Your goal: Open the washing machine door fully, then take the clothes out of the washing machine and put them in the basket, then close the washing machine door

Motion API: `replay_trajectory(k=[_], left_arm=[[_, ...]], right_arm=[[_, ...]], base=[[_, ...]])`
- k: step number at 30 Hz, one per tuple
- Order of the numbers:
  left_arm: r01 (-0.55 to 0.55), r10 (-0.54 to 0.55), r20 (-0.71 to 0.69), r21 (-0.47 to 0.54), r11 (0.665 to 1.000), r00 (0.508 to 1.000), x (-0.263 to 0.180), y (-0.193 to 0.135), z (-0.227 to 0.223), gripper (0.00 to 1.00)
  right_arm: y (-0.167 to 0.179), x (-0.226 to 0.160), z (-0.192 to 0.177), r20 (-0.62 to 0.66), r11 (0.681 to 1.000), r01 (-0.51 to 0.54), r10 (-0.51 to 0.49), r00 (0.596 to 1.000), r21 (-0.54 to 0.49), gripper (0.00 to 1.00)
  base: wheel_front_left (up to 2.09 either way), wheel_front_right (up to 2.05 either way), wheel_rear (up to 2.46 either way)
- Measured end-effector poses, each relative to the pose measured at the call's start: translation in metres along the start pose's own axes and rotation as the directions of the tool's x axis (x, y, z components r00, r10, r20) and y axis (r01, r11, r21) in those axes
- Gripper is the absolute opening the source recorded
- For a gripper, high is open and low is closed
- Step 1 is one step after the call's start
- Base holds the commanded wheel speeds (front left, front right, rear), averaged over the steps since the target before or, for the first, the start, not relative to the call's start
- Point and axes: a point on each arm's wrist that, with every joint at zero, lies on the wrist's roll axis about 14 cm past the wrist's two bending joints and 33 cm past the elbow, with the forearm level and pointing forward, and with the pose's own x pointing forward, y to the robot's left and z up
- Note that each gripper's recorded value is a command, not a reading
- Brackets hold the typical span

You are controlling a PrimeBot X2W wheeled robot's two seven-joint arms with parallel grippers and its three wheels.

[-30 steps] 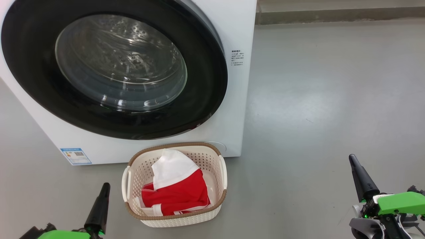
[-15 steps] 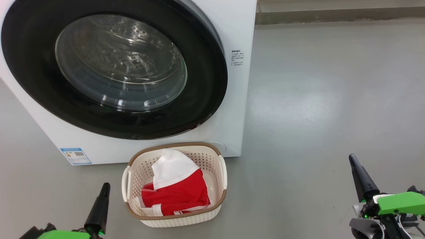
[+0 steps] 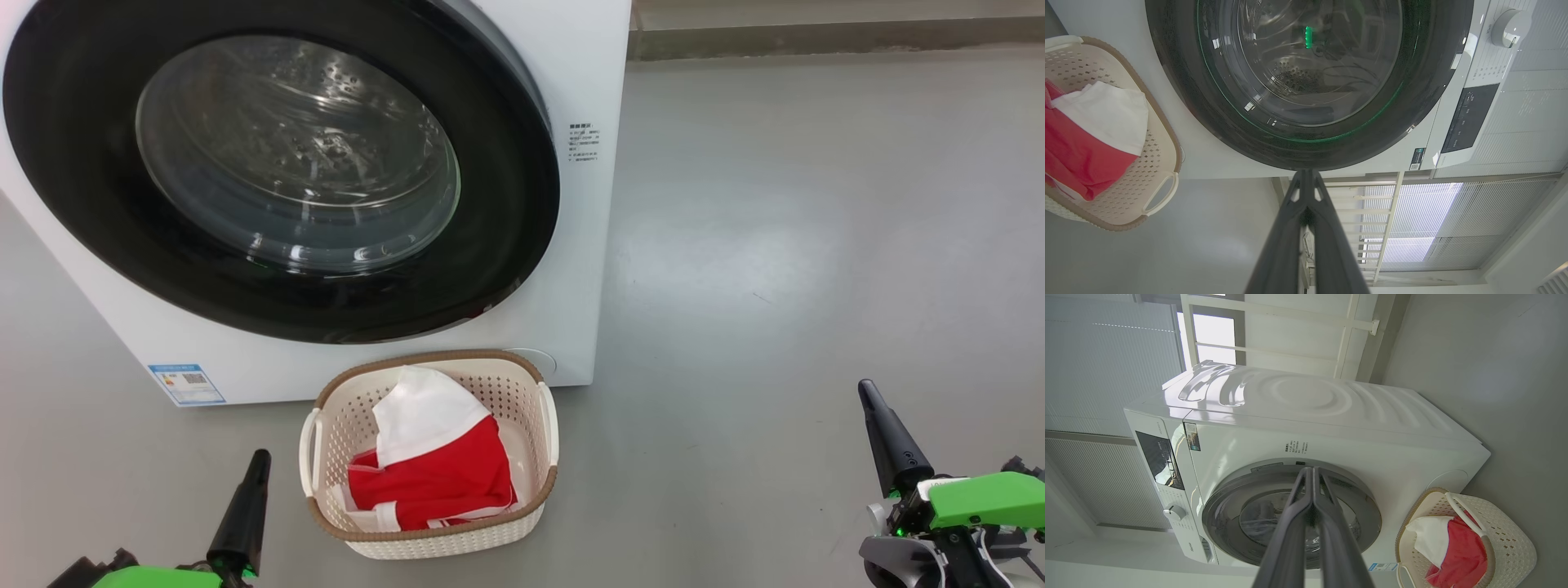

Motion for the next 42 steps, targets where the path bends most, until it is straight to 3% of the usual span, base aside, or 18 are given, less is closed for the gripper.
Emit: replay_trajectory(k=[42], left_arm=[[0.0, 0.0, 0.001, -0.002, 1.0, 1.0, 0.0, 0.0, 0.0002, 0.0]], right_arm=[[0.0, 0.0, 0.0002, 0.001, 1.0, 0.0, 0.0, 1.0, 0.001, 0.0]], base=[[0.0, 0.0, 0.0]])
